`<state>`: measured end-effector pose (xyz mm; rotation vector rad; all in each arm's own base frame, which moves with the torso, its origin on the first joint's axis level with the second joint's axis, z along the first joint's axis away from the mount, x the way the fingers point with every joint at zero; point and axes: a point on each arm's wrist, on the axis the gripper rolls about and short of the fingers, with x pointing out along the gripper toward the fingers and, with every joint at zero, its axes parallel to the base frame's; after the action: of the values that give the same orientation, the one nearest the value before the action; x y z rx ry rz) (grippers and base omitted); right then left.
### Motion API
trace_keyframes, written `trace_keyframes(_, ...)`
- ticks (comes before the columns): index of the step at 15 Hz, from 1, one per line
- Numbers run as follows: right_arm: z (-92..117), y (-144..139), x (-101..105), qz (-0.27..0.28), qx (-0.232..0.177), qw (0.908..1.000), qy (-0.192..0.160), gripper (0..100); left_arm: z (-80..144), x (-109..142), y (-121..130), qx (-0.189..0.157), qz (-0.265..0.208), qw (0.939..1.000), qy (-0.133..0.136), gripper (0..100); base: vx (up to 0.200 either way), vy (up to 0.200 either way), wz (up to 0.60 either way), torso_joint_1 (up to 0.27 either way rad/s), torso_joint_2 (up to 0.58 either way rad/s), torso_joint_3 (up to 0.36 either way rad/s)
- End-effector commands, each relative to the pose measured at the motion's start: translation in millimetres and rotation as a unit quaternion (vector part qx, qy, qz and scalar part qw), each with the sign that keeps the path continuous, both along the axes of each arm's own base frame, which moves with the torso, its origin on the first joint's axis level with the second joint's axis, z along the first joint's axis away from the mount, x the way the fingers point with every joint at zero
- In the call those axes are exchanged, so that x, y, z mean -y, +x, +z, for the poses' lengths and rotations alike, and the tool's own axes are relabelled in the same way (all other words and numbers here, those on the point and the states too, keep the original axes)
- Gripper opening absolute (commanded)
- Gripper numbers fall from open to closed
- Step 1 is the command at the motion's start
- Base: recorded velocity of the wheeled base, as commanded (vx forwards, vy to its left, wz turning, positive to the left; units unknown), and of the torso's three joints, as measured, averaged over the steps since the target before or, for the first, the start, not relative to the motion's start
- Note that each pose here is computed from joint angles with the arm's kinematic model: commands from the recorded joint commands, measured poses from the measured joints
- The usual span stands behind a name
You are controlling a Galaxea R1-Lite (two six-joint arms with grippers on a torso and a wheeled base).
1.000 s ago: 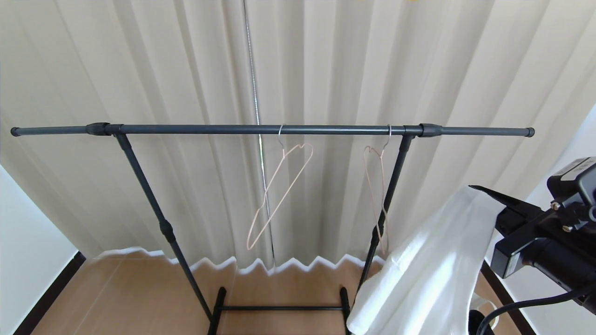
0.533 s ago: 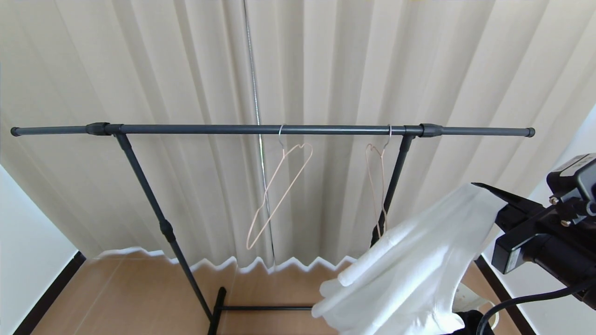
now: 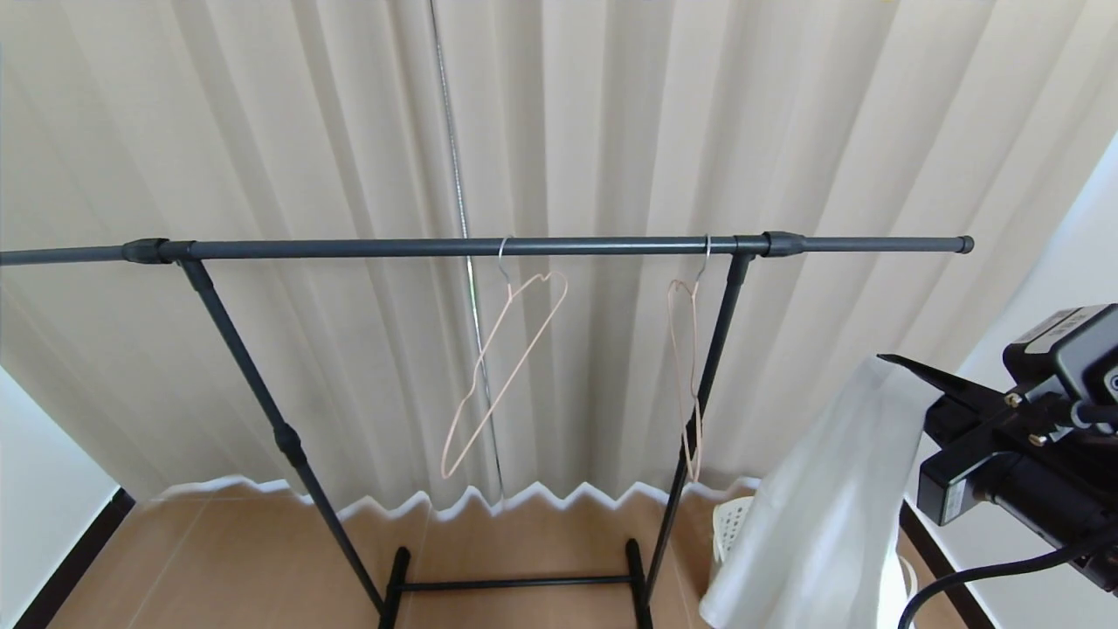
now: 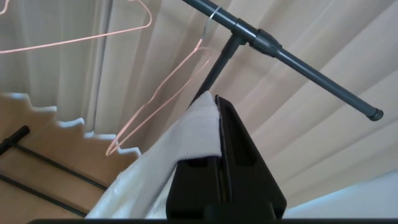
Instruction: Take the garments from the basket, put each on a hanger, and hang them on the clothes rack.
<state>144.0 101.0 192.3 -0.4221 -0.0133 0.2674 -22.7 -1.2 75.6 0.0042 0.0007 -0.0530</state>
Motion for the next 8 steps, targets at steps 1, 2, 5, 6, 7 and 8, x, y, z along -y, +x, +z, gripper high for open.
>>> trace_keyframes(1, -1.1, 0.3, -0.2, 0.000, -0.002, 1.0000, -0.002, 0, 0.1, 0.1, 0.0, 0.000, 0.000, 1.0000, 0.000, 100, 0.000, 0.000, 0.00, 0.000, 0.00, 0.000)
trace_keyframes(2, -1.3, 0.3, -0.2, 0.000, -0.002, 1.0000, -0.003, 0, 0.1, 0.0, 0.0, 0.000, 0.001, 1.0000, 0.000, 100, 0.000, 0.000, 0.00, -0.002, 0.00, -0.066)
trace_keyframes(5, -1.4, 0.0, 0.1, 0.000, -0.002, 1.0000, -0.002, 0, 0.1, 0.0, 0.0, 0.000, 0.001, 1.0000, 0.000, 100, 0.000, 0.000, 0.00, 0.001, 0.00, -0.128)
trace_keyframes(6, -0.6, -0.7, 0.6, 0.000, 0.000, 1.0000, -0.002, 0, 0.2, -0.1, 0.0, 0.001, 0.001, 1.0000, 0.000, 100, 0.000, 0.000, 0.00, 0.012, 0.00, -0.056)
trace_keyframes(7, -1.0, -1.2, 1.0, 0.000, 0.000, 1.0000, -0.002, 0, 0.1, 0.0, 0.0, 0.000, 0.002, 1.0000, 0.000, 100, 0.000, 0.000, 0.00, 0.000, 0.00, 0.000)
trace_keyframes(8, -1.4, -1.3, 1.1, 0.000, -0.001, 1.0000, -0.002, 0, 0.1, -0.1, 0.0, 0.000, 0.001, 1.0000, 0.000, 100, 0.000, 0.000, 0.00, 0.000, 0.00, 0.000)
